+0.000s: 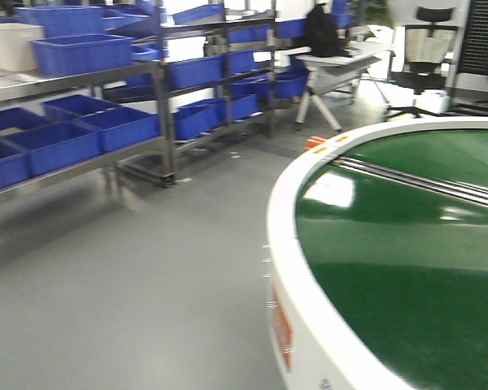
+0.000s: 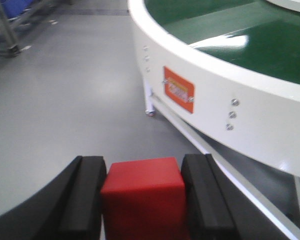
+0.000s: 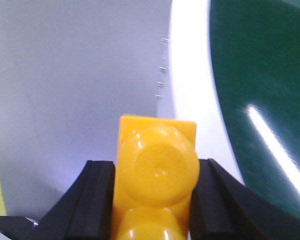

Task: Pick red and yellow blocks into blue bin
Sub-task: 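Drive the base away from the table holding both blocks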

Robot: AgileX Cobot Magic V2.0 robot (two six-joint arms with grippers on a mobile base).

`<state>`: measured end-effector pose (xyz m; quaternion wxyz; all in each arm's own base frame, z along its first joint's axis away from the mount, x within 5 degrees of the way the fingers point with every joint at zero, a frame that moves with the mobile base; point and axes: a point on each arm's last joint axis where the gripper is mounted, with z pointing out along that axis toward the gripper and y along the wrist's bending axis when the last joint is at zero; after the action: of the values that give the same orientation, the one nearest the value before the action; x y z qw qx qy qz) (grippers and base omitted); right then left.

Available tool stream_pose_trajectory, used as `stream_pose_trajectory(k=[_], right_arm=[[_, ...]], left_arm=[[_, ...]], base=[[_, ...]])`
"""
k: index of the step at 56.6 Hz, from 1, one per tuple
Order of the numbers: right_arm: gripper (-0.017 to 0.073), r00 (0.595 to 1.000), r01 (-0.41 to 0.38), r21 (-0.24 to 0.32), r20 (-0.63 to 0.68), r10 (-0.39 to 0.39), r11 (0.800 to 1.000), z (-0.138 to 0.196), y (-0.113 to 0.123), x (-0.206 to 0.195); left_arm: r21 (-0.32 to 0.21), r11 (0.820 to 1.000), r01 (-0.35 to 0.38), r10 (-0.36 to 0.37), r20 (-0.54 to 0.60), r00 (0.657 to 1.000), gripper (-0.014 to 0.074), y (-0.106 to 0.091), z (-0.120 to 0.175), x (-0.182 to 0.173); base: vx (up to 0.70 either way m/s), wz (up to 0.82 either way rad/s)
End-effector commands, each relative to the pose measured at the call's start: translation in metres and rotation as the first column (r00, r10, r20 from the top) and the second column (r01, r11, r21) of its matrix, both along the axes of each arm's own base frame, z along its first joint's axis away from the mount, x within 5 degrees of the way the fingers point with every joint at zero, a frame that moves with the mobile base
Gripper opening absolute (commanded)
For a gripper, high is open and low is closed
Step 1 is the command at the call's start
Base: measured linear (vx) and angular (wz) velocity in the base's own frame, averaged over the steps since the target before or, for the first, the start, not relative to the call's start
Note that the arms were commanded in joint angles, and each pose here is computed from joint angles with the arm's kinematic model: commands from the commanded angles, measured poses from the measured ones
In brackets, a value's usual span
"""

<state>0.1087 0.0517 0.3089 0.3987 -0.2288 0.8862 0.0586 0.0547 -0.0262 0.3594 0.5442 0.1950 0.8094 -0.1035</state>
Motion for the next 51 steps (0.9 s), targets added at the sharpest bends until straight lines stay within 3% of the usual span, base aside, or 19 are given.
stream_pose_trajectory(k=[1,30,51], right_arm=[[0.021,0.996,-0.008,0.024,0.088,0.006,1.0,0.0137,0.0013,0.004],[0.021,0.996,-0.008,0.024,0.088,0.006,1.0,0.0137,0.0013,0.004],[0.021,0.996,-0.008,0.024,0.088,0.006,1.0,0.0137,0.0013,0.004]], left_arm=[[-0.043,0.999,0.002,0.002,0.086,0.996,0.0303,-0.001,0.0136,0.0018],[-0.043,0.999,0.002,0.002,0.086,0.996,0.0303,-0.001,0.0136,0.0018],[-0.043,0.999,0.002,0.002,0.086,0.996,0.0303,-0.001,0.0136,0.0018]], base=[[-0.16,0.62],[-0.15,0.57],[-0.08,0.3]])
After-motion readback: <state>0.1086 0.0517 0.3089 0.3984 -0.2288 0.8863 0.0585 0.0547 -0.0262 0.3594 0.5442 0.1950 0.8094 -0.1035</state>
